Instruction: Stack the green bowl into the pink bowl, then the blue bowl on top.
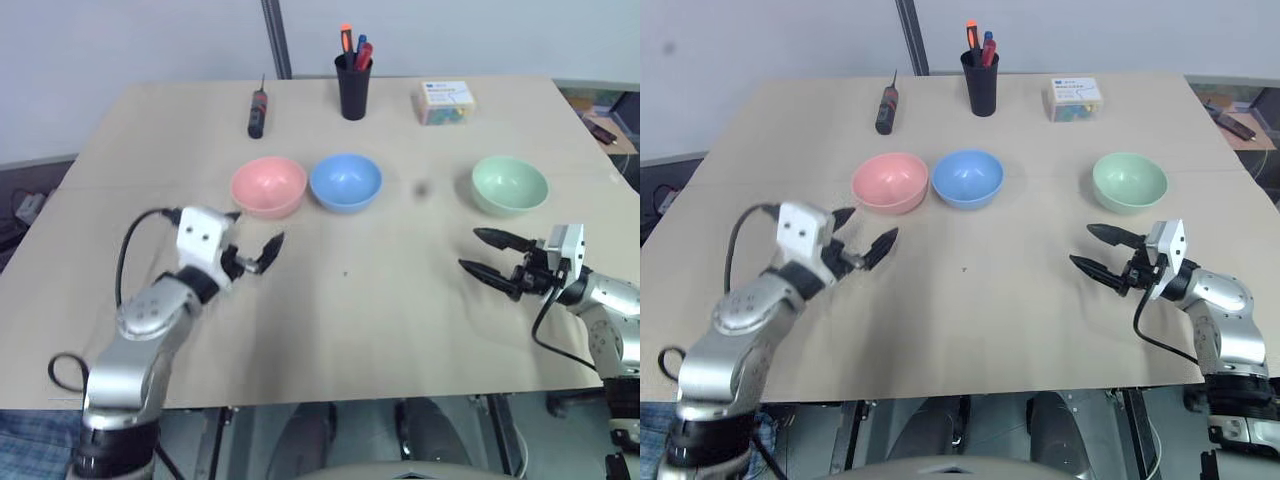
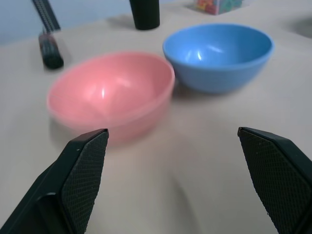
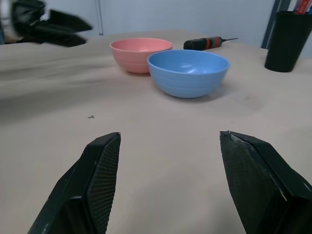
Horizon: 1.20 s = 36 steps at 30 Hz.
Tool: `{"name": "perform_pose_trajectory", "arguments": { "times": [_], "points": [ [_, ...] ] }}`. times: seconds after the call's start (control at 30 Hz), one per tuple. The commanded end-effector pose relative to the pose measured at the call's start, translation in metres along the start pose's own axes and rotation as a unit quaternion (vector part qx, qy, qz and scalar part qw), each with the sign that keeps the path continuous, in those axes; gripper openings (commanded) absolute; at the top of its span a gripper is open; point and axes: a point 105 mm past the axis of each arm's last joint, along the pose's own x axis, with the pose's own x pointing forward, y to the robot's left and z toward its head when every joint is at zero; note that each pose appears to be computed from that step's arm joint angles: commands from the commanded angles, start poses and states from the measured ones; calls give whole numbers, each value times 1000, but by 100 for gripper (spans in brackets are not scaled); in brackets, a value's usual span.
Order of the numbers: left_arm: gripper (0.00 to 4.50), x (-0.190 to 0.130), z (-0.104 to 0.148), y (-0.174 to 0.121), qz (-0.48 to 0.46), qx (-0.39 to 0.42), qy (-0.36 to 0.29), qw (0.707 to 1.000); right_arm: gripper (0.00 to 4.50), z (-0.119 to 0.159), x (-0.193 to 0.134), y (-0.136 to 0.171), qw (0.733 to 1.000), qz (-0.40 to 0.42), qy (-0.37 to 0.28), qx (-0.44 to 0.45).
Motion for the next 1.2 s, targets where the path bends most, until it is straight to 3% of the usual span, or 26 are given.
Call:
{"name": "perform_pose_trajectory", "arguments": {
  "times": [0.03,0.37,0.53,0.57,0.6,0.67,0.73,0.97,1.2],
  "points": [
    [450,12,-5,0,-24,31,37,999,339,11,2,1,1000,4,-11,-20],
    [450,61,-7,17,-43,66,86,993,339,9,-1,3,1000,-10,-9,-25],
    [450,77,-19,6,-88,94,113,985,339,7,0,2,999,-18,-7,-27],
    [400,79,-21,4,-99,98,115,984,344,7,0,1,999,-18,-7,-27],
    [400,81,-22,2,-108,108,116,982,344,7,0,1,999,-19,-7,-28],
    [344,84,-21,2,-117,111,116,980,344,7,1,0,999,-19,-6,-30],
    [246,87,-18,2,-122,103,112,981,344,7,0,0,999,-20,-6,-31],
    [3,77,-12,1,-144,102,111,978,344,4,-1,2,999,-21,-4,-30],
    [3,45,-5,-9,-209,124,116,963,344,4,-2,1,999,-20,0,-30]
  ]
}}
